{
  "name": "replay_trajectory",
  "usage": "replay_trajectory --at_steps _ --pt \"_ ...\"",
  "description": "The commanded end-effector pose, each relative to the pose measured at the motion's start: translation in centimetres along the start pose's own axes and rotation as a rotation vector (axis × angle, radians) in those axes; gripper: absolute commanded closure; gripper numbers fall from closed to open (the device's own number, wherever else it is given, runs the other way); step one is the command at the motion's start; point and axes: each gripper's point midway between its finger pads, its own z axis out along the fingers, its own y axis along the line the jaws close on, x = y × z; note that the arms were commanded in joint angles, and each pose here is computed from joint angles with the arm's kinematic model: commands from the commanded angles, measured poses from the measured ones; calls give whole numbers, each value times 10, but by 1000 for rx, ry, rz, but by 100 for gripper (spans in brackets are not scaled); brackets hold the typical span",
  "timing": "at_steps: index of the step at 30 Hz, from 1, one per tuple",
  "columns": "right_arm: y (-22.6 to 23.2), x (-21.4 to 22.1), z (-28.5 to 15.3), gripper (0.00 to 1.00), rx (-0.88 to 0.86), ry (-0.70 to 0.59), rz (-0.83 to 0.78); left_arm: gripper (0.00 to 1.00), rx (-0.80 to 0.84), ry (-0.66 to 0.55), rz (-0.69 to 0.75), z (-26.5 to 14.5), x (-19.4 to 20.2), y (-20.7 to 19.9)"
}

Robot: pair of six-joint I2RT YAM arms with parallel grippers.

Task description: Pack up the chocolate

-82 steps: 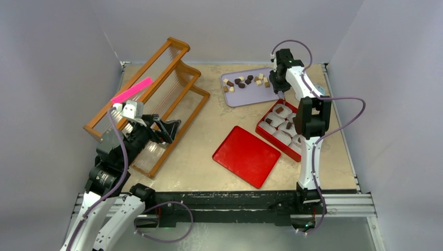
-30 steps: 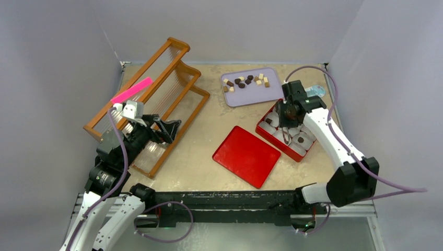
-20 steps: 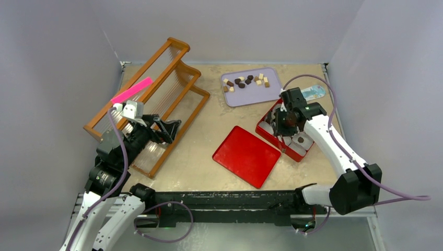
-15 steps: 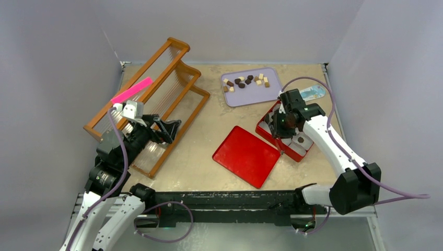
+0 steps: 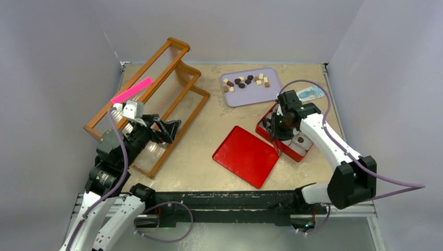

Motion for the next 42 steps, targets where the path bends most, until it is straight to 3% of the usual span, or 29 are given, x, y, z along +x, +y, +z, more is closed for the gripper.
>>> replay_trajectory --at_steps 1,25,35,42 --pt "6 0 -1 67 -28 0 9 3 8 -12 18 -1 -4 -2" --pt "-3 -7 -18 61 40 -40 40 3 1 -11 18 0 -3 0" --pt "13 -54 -51 62 4 -190 36 2 8 -15 18 -1 -4 -2" --pt "13 -115 -55 62 79 -299 -80 3 13 -14 17 -1 -4 -2"
